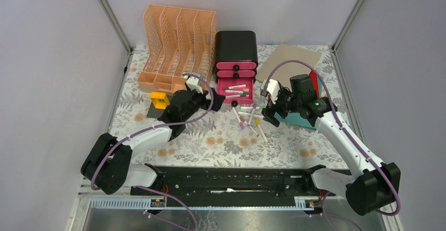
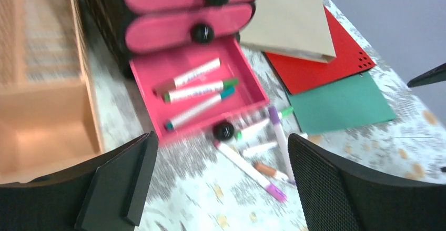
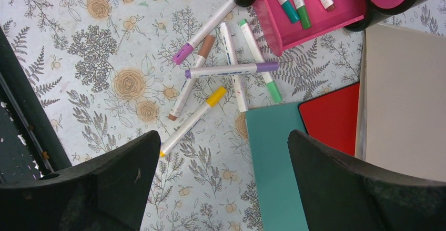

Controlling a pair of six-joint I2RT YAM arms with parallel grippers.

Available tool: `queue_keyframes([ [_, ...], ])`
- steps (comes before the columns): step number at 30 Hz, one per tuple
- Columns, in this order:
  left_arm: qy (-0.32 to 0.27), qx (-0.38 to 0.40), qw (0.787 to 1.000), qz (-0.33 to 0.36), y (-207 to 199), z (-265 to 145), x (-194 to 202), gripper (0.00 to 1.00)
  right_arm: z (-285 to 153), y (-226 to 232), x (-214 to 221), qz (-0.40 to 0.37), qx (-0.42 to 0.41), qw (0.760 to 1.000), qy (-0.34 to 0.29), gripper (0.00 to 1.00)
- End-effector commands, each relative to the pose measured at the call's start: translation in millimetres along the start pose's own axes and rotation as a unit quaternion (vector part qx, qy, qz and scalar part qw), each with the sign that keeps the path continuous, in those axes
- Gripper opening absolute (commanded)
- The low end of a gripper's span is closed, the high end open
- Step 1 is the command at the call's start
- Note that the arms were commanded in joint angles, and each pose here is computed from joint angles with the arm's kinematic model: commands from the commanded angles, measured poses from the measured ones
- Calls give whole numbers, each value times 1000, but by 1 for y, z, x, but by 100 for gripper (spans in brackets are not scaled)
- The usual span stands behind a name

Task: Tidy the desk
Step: Pick up the stationery from the center of the board.

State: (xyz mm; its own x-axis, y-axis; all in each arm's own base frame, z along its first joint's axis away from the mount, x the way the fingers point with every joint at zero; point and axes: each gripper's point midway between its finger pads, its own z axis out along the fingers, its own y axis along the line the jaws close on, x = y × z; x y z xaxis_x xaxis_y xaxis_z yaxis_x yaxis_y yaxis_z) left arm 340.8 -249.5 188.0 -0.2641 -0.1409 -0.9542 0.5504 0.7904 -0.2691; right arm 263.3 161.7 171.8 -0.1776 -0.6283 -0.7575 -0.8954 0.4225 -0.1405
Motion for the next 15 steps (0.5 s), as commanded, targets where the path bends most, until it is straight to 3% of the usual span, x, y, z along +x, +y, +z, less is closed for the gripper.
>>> queue_keyframes([
  [1,29,38,984,-173,-22,-18,20,99,-5,-1,-10,-11,2,1000,-24,98],
  [7,60,23,969,-237,-22,-36,55,99,-4,0,-9,-10,-1,1000,-22,98],
  [15,104,-43,961,-252,-44,-30,95,99,-1,-1,-6,-9,-2,1000,-17,98],
])
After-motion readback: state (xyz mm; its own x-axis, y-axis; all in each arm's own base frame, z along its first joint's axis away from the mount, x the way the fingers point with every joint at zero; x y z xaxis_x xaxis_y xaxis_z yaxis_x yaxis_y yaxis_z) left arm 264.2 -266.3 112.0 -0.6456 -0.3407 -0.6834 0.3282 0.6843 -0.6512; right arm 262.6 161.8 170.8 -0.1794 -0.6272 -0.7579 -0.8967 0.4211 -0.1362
